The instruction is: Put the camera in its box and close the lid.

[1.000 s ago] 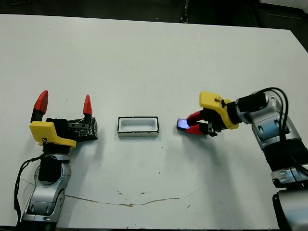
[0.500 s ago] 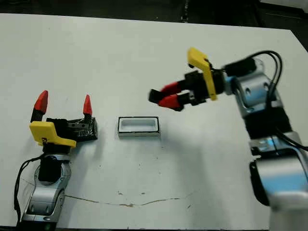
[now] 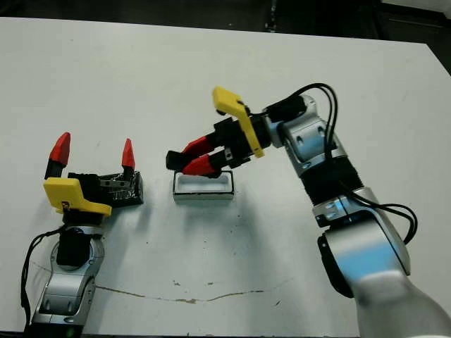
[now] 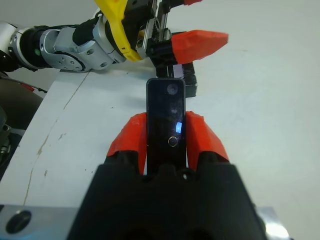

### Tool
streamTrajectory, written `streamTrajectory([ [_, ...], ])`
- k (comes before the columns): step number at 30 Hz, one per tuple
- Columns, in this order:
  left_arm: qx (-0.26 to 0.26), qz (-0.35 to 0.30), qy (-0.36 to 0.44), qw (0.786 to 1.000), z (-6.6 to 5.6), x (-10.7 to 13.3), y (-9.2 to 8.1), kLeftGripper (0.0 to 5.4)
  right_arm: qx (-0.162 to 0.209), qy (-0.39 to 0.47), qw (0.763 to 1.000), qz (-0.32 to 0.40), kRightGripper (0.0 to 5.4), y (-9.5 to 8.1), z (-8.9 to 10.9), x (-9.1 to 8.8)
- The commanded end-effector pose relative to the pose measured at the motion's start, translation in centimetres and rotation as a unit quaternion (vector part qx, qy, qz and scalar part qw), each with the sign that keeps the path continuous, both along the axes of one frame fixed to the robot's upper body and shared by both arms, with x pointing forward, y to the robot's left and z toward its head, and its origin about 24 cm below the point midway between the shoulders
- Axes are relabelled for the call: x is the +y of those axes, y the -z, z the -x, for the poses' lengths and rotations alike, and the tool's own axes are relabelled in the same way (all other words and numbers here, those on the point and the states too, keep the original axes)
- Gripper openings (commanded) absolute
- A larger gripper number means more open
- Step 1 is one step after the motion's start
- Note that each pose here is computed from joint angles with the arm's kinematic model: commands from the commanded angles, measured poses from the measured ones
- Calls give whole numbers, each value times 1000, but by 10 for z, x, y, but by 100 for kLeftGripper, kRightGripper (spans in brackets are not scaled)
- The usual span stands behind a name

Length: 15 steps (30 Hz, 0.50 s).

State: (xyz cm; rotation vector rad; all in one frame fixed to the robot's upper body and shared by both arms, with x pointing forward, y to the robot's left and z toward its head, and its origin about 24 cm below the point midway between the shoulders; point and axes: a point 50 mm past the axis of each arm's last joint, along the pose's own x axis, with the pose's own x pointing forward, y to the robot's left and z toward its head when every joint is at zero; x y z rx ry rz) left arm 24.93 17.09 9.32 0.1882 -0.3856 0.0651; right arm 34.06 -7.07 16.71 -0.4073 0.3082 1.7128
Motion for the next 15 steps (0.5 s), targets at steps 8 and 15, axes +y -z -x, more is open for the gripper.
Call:
streamTrajectory([
  [8, 9, 0, -3, 1000, -1, 0, 3, 540, -33, 18, 999, 18, 166, 3, -4, -2],
  [15, 9, -1, -4, 1000, -2, -1, 3, 540, -46, 32, 998, 17, 166, 5, -5, -4],
])
